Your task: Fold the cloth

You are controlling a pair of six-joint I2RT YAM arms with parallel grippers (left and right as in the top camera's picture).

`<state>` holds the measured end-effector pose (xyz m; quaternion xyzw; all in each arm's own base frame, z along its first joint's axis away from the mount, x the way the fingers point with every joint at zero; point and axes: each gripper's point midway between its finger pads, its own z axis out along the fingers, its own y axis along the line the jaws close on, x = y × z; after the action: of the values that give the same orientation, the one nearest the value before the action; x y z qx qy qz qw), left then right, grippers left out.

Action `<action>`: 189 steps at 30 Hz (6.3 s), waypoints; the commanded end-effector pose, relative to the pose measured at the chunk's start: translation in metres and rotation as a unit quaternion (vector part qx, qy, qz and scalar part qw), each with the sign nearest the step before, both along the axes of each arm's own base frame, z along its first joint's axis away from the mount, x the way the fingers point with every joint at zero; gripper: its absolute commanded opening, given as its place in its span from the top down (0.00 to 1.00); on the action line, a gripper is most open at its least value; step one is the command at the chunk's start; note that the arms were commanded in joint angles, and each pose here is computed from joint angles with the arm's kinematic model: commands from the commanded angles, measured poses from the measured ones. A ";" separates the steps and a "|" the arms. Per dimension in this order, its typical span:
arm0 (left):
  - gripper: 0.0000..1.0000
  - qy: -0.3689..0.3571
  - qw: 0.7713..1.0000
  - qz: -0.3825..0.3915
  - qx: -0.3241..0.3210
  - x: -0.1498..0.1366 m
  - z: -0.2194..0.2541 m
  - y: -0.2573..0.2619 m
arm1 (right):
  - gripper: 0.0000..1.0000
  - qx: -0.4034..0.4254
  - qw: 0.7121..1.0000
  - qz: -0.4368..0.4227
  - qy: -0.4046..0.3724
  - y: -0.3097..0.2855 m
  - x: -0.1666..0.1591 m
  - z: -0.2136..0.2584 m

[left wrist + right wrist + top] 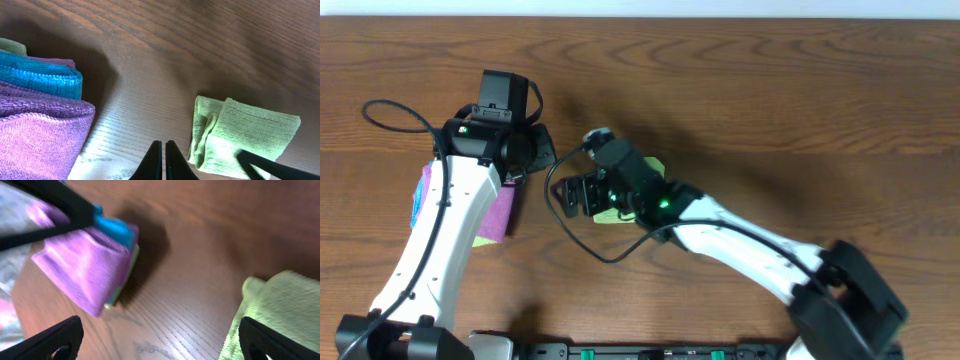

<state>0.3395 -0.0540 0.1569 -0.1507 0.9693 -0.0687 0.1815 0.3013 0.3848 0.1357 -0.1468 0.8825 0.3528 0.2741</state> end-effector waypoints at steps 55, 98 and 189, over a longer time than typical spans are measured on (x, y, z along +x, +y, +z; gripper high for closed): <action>0.31 -0.145 0.945 0.050 -0.287 -0.143 0.045 -0.043 | 0.01 -0.113 0.890 -0.438 -0.049 -0.363 -0.113 -0.032; 0.04 -0.077 0.917 0.169 -0.353 -0.080 -0.125 -0.098 | 0.01 -0.113 0.890 -0.438 -0.049 -0.363 -0.113 -0.032; 0.95 -0.226 0.951 0.046 -0.207 -0.015 0.080 -0.016 | 0.01 -0.113 0.890 -0.438 -0.049 -0.363 -0.113 -0.032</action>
<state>0.3222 -0.0790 0.2128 -0.2464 0.8577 -0.3026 0.3346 0.1884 0.0252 0.1034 0.1959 0.8808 0.0889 0.4217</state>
